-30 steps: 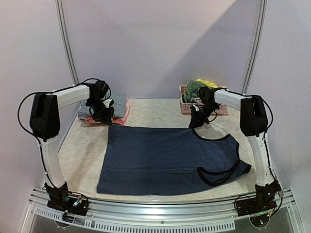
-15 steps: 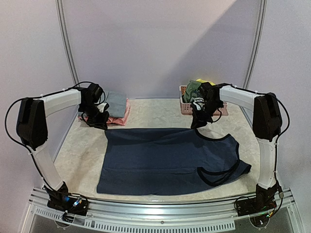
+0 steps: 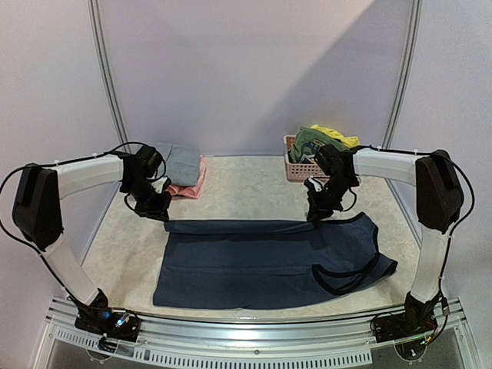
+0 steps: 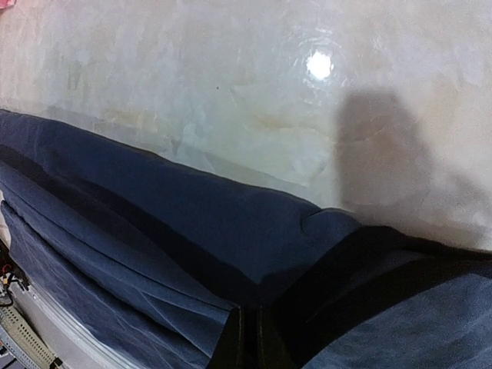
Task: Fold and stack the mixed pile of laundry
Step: Fold the 1/3-folded tank top at the center of the board, then rotate the rectangle-folded tank top at the center of the board.
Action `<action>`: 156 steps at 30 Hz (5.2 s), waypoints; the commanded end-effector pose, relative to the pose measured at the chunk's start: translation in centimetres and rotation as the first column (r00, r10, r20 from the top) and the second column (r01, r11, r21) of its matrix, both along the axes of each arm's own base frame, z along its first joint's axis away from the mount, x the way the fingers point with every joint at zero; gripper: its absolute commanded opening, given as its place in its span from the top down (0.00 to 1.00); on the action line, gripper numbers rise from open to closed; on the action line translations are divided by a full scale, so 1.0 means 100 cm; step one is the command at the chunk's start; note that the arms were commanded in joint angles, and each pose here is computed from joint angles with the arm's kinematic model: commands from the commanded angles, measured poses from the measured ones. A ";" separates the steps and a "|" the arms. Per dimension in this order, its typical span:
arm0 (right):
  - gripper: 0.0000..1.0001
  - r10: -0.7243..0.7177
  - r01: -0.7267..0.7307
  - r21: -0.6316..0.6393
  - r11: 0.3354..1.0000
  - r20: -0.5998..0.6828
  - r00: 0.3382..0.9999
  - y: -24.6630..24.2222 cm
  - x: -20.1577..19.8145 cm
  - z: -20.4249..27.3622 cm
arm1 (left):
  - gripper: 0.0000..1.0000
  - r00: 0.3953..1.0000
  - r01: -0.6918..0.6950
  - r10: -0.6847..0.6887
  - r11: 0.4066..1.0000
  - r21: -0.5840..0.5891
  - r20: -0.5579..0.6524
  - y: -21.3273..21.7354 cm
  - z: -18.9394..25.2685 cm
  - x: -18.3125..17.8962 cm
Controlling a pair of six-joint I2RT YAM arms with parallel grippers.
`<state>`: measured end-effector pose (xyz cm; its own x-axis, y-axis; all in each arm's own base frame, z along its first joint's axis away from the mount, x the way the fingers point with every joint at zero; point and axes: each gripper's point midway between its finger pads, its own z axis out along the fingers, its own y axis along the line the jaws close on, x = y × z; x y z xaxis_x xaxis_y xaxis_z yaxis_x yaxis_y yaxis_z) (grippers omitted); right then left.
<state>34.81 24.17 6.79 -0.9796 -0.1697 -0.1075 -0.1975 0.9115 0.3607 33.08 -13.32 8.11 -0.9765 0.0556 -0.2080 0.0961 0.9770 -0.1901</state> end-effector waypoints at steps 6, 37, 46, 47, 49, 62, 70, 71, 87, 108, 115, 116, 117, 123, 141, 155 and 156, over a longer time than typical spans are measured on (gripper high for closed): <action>0.99 -0.016 0.016 -0.014 1.000 0.024 1.000 -0.004 -0.023 -0.004 | 1.00 1.000 -0.031 0.031 0.999 0.018 0.005 -0.001 -0.012 -0.021; 0.59 -0.079 0.075 0.078 0.994 0.047 0.996 -0.003 -0.061 0.035 | 0.70 0.983 -0.168 0.169 0.986 -0.023 0.071 -0.001 0.005 -0.037; 0.69 -0.126 0.127 0.123 0.984 -0.017 0.992 0.022 -0.038 0.011 | 0.70 1.000 -0.010 0.010 0.999 -0.050 -0.006 -0.050 -0.016 -0.032; 0.71 -0.124 0.126 0.135 0.983 -0.024 0.992 0.026 -0.037 0.008 | 0.71 1.000 0.004 -0.005 0.999 -0.049 -0.013 -0.054 -0.018 -0.032; 0.72 -0.124 0.129 0.145 0.981 -0.043 0.991 0.031 -0.036 0.000 | 0.71 0.999 0.026 -0.027 0.999 -0.040 -0.026 -0.060 -0.025 -0.033; 0.77 -0.127 0.128 0.000 0.992 -0.127 0.984 0.016 -0.044 -0.056 | 0.74 0.986 0.076 -0.068 0.996 0.041 -0.155 -0.052 -0.081 -0.058; 0.81 -0.191 0.164 -0.181 0.970 -0.143 0.971 -0.021 -0.041 -0.074 | 0.77 0.976 0.063 -0.037 0.991 0.118 -0.216 -0.027 -0.100 -0.080; 0.81 -0.205 0.174 -0.203 0.964 -0.144 0.968 -0.027 -0.040 -0.075 | 0.78 0.975 0.061 -0.032 0.990 0.126 -0.222 -0.025 -0.102 -0.082; 0.79 -0.271 0.253 -0.301 0.919 -0.020 0.962 -0.059 -0.016 -0.015 | 0.79 0.982 0.021 0.008 0.988 0.151 -0.189 -0.013 -0.090 -0.090; 0.66 -0.313 0.309 -0.130 0.942 -0.014 0.950 -0.060 -0.151 0.038 | 0.66 0.982 0.168 -0.174 0.982 0.089 0.066 -0.071 0.001 -0.017; 0.66 -0.278 0.268 -0.134 0.954 -0.061 0.959 -0.063 -0.196 0.015 | 0.66 0.959 0.270 -0.275 0.960 0.066 0.070 -0.119 -0.001 -0.003; 0.66 -0.272 0.261 -0.134 0.956 -0.066 0.960 -0.062 -0.200 0.011 | 0.66 0.956 0.280 -0.284 0.958 0.063 0.067 -0.124 -0.003 -0.002; 0.66 -0.272 0.260 -0.137 0.956 -0.074 0.960 -0.061 -0.204 0.007 | 0.66 0.953 0.292 -0.295 0.955 0.057 0.065 -0.130 -0.004 -0.002; 0.65 -0.243 0.230 -0.135 0.964 -0.095 0.965 -0.045 -0.218 -0.008 | 0.67 0.937 0.347 -0.348 0.937 0.044 0.029 -0.152 -0.020 -0.007; 0.66 -0.180 0.164 -0.217 0.962 -0.058 0.982 -0.022 -0.221 -0.019 | 0.69 0.925 0.380 -0.380 0.923 0.053 -0.016 -0.162 -0.037 -0.006; 0.68 -0.195 0.173 -0.325 0.930 -0.038 0.980 -0.023 -0.199 -0.041 | 0.70 0.921 0.388 -0.384 0.918 0.078 -0.064 -0.154 -0.057 -0.013; 0.68 -0.201 0.178 -0.325 0.929 -0.040 0.979 -0.023 -0.196 -0.043 | 0.70 0.922 0.386 -0.381 0.919 0.080 -0.070 -0.152 -0.059 -0.014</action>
